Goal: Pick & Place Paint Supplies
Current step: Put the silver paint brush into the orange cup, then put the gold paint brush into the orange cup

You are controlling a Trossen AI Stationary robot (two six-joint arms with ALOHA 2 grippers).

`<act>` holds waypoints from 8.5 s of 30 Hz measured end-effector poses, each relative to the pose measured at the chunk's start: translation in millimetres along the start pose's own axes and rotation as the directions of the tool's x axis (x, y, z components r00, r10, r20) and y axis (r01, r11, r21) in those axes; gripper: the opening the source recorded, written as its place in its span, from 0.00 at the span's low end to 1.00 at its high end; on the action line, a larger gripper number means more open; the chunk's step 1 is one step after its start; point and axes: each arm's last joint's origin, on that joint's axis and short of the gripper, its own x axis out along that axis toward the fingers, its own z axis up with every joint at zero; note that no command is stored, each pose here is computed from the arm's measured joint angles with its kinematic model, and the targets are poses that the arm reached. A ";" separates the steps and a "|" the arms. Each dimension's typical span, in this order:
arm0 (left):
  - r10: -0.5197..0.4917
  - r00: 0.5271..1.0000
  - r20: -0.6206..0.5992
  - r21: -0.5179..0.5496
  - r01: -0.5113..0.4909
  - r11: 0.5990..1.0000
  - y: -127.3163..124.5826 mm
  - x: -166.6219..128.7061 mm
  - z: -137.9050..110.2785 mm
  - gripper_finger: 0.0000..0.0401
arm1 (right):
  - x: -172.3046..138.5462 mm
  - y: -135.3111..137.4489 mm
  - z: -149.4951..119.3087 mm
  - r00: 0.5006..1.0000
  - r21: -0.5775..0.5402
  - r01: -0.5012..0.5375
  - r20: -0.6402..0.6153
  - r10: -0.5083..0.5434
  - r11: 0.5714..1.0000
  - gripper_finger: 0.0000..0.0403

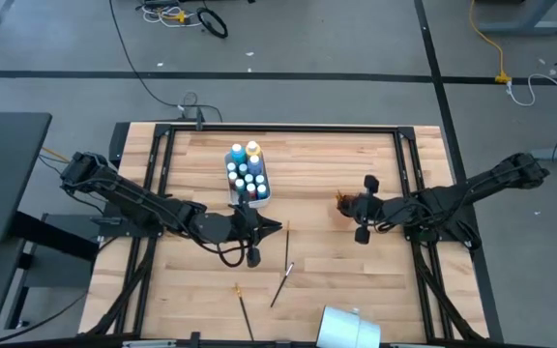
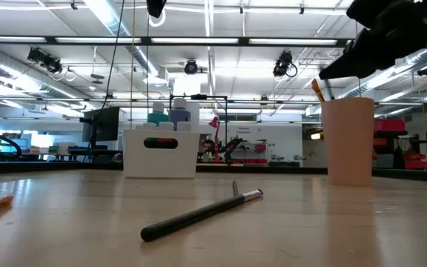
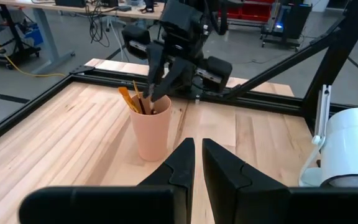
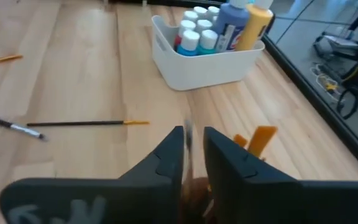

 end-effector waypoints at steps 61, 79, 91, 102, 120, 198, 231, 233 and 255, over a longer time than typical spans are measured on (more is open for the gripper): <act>-0.209 0.965 -0.161 0.051 0.219 0.974 2.1 2.5 -10.2 0.10 | 9.8 20.9 64.2 0.686 -0.029 -0.310 0.686 0.245 0.950 0.32; -0.259 0.755 -0.603 0.279 0.503 0.818 -17.5 -28.8 -66.5 0.34 | 13.0 17.8 63.0 0.704 -0.027 -0.292 0.671 0.234 0.956 0.32; -0.352 0.661 -0.663 0.205 0.612 0.764 -34.3 -20.7 -136.1 0.38 | 16.2 19.5 59.6 0.728 -0.006 -0.316 0.639 0.247 0.949 0.32; -0.306 0.562 -0.769 0.194 0.661 0.725 -38.4 -10.8 -177.1 0.38 | 20.3 20.3 57.9 0.746 0.009 -0.292 0.628 0.222 0.956 0.32; -0.253 0.543 -0.801 0.235 0.672 0.702 -37.3 -13.4 -183.2 0.08 | 21.5 20.6 56.4 0.760 0.030 -0.301 0.611 0.221 0.953 0.32; 0.278 0.961 -0.008 0.770 0.183 -0.611 -72.9 31.8 -1.4 0.05 | 104.2 30.1 75.1 0.693 0.137 -0.715 0.268 0.669 0.686 0.04; -0.114 0.924 -0.364 0.586 0.322 0.743 0.2 19.4 29.6 0.13 | -0.1 -0.1 70.1 0.960 0.068 -0.076 0.274 0.055 0.995 0.04; -0.110 0.920 -0.376 0.572 0.324 0.753 7.9 24.9 23.5 0.13 | -2.2 -3.3 61.5 0.965 0.092 -0.028 0.260 0.004 0.995 0.04; -0.154 0.929 -0.336 0.382 0.284 0.879 36.7 42.1 -56.4 0.13 | 7.3 -3.7 1.5 0.992 0.072 0.009 0.128 -0.018 0.997 0.12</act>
